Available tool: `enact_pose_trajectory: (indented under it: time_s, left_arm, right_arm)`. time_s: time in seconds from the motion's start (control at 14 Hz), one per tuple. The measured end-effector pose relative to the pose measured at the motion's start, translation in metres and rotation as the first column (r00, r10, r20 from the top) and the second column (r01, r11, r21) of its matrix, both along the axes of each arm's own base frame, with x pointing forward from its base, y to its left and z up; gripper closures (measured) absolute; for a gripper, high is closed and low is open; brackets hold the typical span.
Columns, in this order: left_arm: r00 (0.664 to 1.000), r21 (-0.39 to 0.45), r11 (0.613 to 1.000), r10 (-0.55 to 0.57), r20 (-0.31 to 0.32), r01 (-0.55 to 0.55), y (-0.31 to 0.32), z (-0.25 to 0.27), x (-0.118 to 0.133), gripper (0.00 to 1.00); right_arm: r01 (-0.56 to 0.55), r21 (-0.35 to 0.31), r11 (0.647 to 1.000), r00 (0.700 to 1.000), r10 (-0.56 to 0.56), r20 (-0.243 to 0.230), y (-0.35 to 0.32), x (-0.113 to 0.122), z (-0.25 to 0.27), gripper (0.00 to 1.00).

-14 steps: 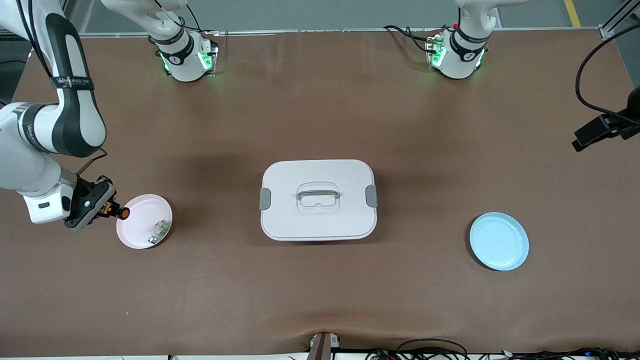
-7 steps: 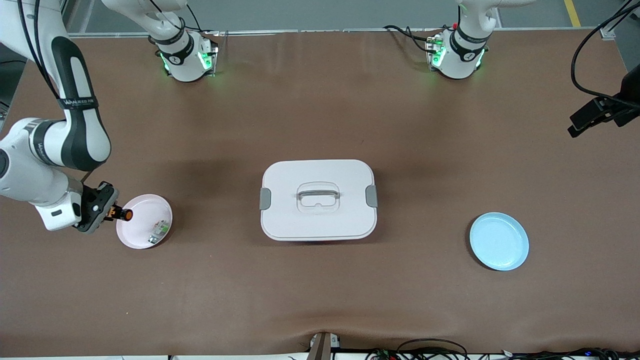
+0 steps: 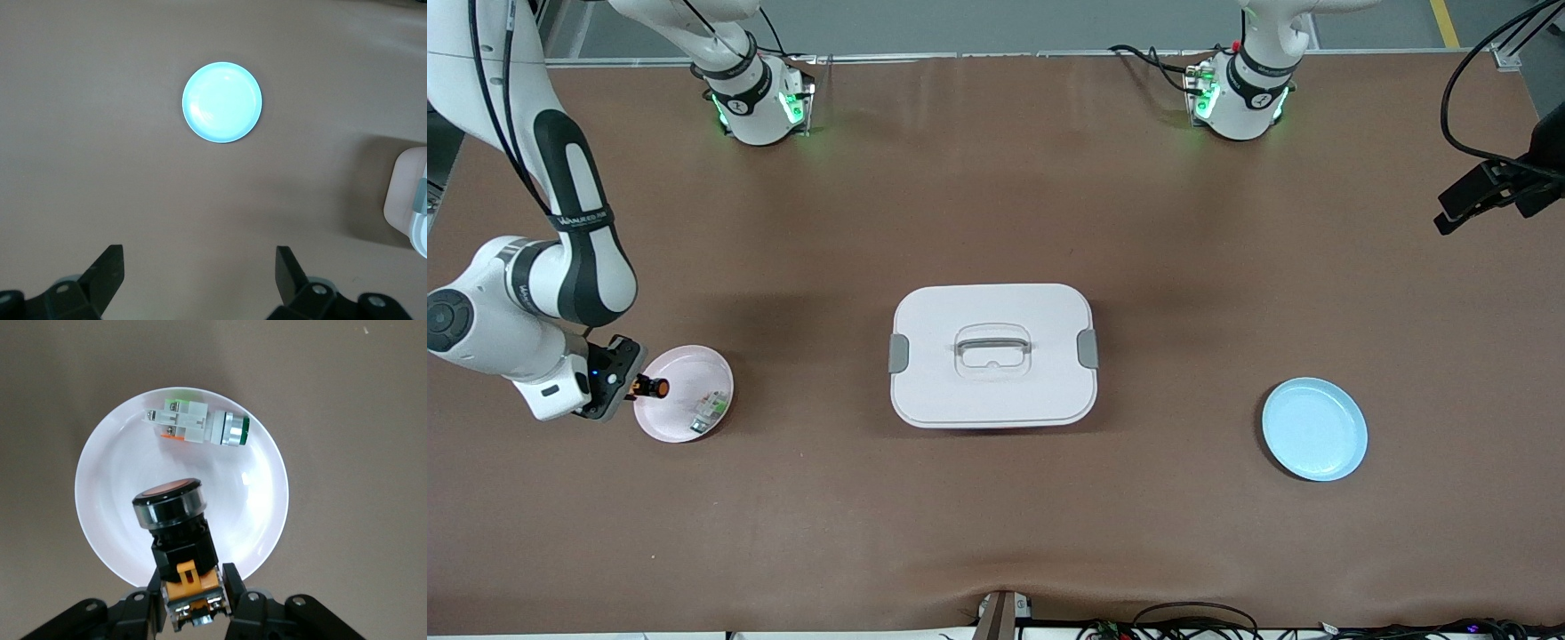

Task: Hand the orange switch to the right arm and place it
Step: 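Carry the switch with the right gripper over the pink plate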

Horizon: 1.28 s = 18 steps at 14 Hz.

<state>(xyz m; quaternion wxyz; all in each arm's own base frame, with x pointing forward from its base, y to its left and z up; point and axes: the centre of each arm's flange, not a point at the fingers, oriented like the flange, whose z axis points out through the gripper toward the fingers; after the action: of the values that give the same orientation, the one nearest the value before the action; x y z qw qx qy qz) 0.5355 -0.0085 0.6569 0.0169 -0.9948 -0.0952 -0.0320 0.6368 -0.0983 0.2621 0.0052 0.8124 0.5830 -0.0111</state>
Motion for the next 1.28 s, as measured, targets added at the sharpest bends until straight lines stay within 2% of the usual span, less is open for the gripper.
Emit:
enact_pose_trajectory:
  time_s: [0.57,1.0,1.28]
  left_arm:
    - [1.000,-0.001,1.000,-0.026,-0.002,0.026,-0.013,0.003,-0.003,0.00]
    - [0.997,0.002,0.997,-0.074,-0.024,0.074,-0.040,0.000,-0.007,0.00]
    - [0.996,0.003,0.997,-0.078,-0.044,0.078,-0.042,-0.002,-0.009,0.00]
  right_arm:
    - [-0.056,-0.008,0.998,0.998,0.056,-0.030,-0.007,-0.003,-0.052,0.63]
    - [-0.062,-0.003,0.998,0.997,0.061,-0.056,-0.004,-0.006,-0.069,0.63]
    - [-0.065,-0.003,0.998,0.996,0.065,-0.054,-0.002,-0.005,-0.074,0.63]
